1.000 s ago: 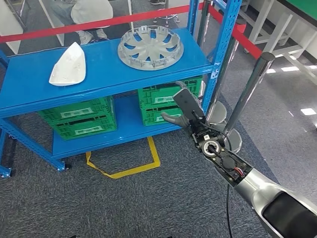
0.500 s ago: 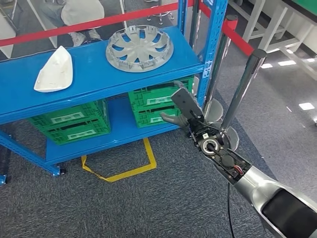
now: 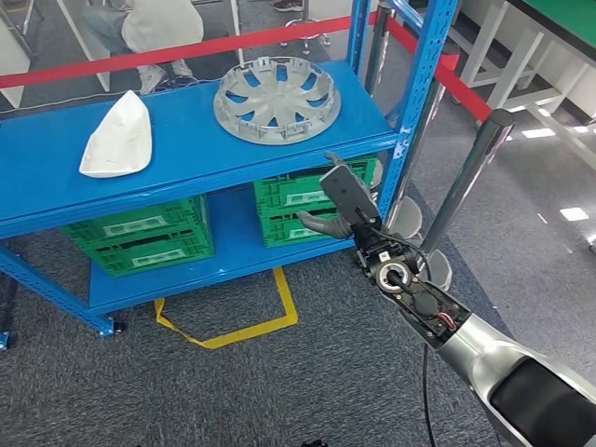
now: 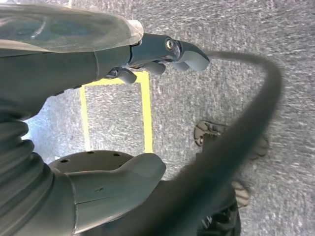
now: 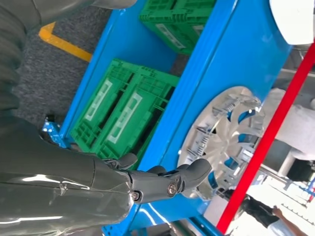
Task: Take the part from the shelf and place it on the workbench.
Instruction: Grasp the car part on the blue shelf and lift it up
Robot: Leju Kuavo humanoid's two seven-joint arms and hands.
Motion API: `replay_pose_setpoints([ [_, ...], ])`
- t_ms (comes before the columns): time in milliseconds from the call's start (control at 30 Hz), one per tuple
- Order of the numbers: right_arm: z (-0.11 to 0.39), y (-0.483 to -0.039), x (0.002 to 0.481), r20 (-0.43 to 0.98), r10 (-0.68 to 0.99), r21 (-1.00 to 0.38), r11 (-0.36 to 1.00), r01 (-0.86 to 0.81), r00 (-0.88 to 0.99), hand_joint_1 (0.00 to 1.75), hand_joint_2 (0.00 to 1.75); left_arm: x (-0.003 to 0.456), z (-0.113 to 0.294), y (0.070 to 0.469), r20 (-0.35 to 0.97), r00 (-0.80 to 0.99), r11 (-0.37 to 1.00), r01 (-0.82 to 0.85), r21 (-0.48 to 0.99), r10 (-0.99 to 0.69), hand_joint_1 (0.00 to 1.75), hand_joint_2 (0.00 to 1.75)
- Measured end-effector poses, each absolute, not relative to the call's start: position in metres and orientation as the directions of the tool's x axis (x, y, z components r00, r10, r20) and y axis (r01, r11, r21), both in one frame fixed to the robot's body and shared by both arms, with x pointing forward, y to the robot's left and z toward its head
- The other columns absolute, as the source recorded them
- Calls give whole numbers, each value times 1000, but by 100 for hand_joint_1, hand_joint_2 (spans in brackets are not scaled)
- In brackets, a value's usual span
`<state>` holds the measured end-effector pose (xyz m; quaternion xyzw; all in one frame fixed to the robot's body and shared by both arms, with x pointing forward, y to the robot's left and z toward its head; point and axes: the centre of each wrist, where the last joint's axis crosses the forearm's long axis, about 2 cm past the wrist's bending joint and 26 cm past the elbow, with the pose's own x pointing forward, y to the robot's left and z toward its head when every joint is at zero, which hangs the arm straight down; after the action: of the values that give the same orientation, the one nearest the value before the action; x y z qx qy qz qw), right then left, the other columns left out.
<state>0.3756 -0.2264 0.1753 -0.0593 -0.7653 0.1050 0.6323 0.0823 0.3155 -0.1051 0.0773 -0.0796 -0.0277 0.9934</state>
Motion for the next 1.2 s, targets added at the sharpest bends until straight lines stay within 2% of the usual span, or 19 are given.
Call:
replay_pose_setpoints([
  [1200,179,-224,376,951,227,-241,969,-47,-209,0,175,82,-105,319,161,986,988,24,155,-49,0,175],
])
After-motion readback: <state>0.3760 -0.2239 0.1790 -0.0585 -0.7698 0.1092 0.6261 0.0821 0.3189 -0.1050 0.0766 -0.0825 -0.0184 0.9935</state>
